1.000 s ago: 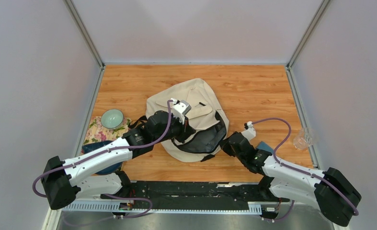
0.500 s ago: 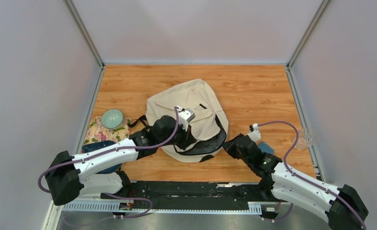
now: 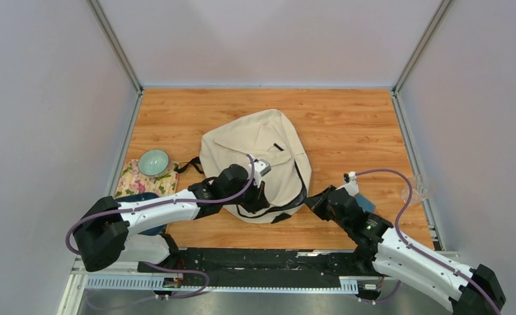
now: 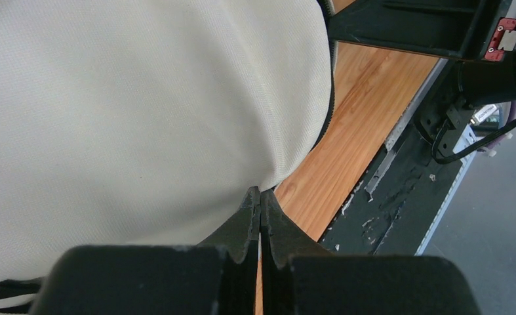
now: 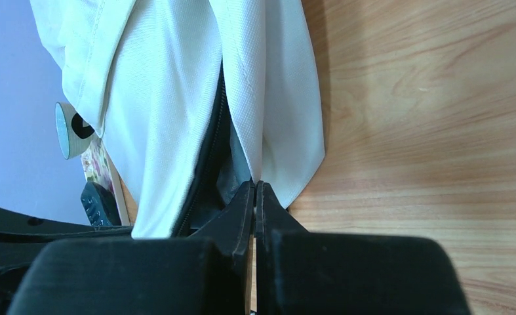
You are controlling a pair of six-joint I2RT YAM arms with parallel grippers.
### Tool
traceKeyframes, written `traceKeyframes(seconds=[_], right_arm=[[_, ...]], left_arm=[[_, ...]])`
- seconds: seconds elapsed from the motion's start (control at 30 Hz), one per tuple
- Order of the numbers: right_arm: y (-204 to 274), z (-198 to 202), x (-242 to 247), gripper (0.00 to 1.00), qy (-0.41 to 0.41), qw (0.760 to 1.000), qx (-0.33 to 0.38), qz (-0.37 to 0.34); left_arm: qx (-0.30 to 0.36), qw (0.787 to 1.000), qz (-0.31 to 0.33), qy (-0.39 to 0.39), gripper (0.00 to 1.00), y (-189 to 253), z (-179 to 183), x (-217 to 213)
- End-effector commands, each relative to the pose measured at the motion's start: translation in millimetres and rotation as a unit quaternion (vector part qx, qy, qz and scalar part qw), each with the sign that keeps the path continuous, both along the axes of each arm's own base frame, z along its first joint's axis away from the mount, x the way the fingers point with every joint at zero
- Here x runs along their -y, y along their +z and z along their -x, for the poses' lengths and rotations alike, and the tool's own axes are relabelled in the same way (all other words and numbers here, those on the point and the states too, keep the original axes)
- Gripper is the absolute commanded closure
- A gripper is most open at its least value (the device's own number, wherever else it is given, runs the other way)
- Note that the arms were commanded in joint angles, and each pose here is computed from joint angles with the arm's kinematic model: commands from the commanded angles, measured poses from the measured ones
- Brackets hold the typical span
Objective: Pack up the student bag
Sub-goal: Zip the student bag at the center of the board.
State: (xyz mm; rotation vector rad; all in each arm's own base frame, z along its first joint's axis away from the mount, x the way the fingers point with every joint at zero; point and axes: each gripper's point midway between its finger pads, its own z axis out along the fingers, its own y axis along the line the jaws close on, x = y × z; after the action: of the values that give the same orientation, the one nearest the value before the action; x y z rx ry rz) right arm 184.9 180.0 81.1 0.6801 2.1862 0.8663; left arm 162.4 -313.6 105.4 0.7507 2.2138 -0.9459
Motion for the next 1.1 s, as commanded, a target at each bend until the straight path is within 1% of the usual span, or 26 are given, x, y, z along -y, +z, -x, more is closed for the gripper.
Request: traceKeyframes(seconds=[0.0,0.1,0.13,0.2,0.23,0.27,0.37,0.43,0.5,0.53,0.57,0.63,0.67,0.73,0.77,0.8,0.83,0.9,0.97,1.0,1.07], right_arm=[[-11.4,7.1,4.2,1.0,0.005,1.0,-0.019,0.011],[-11.3,7.2,4.7,1.0,0.004,1.0,-0.018,0.012],[-11.0,7.2,4.7,1.0,0.005,1.0,-0.018,0.012],[-11.3,7.9,4.5,1.0,0.006,1.0,-0.018,0.011],[-10.5,7.7,4.8,1.0,0.005,1.0,-0.017,0.01],[-9.7,7.7,4.8,1.0,0.005,1.0,-0.016,0.008],[-8.6,8.6,5.8,0.96,0.005,1.0,-0.014,0.007],[-4.8,9.0,5.8,0.94,0.006,1.0,-0.012,0.004],[-2.6,10.6,8.3,0.89,0.004,1.0,-0.011,0.004],[-0.6,11.1,8.9,0.87,0.004,1.0,-0.01,0.003],[-0.6,12.8,11.0,0.8,0.004,1.0,-0.012,0.006],[5.7,13.7,12.7,0.73,0.003,1.0,-0.004,0.0],[5.1,15.2,15.9,0.65,0.0,1.0,-0.007,0.004],[11.6,15.3,18.3,0.61,-0.005,1.0,0.002,-0.002],[12.5,16.1,19.6,0.59,-0.005,1.0,0.002,-0.002],[13.8,16.7,19.8,0.59,-0.004,1.0,0.004,-0.004],[15.7,17.0,20.2,0.58,-0.004,1.0,0.007,-0.007],[20.0,17.1,17.6,0.57,0.002,1.0,0.013,-0.014],[23.7,16.2,13.2,0.57,0.011,1.0,0.019,-0.02],[25.3,16.5,10.4,0.57,0.016,0.999,0.019,-0.024],[28.1,14.7,5.3,0.56,0.025,0.999,0.021,-0.024]], left_arm=[[-0.02,1.0,0.01,-0.01,1.0,-6.6,4.0,7.7],[-0.038,0.999,0.006,-0.016,0.99,-15.6,7.6,9.8],[-0.044,0.999,0.004,-0.019,0.94,-18.5,8.7,10.7],[-0.051,0.998,0.006,-0.027,0.87,-19.9,11.6,13.1],[-0.055,0.998,0.003,-0.031,0.77,-22.8,13.1,14.0],[-0.057,0.998,0.003,-0.035,0.73,-23.6,13.5,14.9],[-0.069,0.997,-0.013,-0.041,0.7,-30.7,13.9,16.8],[-0.074,0.996,-0.012,-0.045,0.63,-32.6,14.6,18.9],[-0.075,0.996,-0.012,-0.046,0.62,-31.9,14.1,20.5],[-0.072,0.996,-0.012,-0.046,0.54,-30.0,12.8,21.2],[-0.071,0.996,-0.012,-0.046,0.51,-28.9,12.6,21.0],[-0.061,0.997,-0.01,-0.045,0.47,-22.6,9.7,21.8],[-0.057,0.997,-0.008,-0.045,0.45,-18.4,8.3,22.8],[-0.05,0.998,-0.009,-0.043,0.44,-11.0,7.8,20.0],[-0.047,0.998,-0.009,-0.042,0.4,-6.8,7.6,18.8],[-0.036,0.999,-0.001,-0.039,0.37,2.1,6.0,18.0],[-0.031,0.999,0.0,-0.037,0.36,6.1,6.1,16.5],[-0.008,1.0,0.007,-0.024,0.32,19.3,0.3,12.8],[0.004,1.0,-0.002,-0.008,0.29,22.3,-3.0,4.6],[0.026,1.0,-0.004,0.013,0.27,29.1,-10.8,-1.4],[0.035,0.998,-0.027,0.041,0.24,23.7,-15.4,-15.5]])
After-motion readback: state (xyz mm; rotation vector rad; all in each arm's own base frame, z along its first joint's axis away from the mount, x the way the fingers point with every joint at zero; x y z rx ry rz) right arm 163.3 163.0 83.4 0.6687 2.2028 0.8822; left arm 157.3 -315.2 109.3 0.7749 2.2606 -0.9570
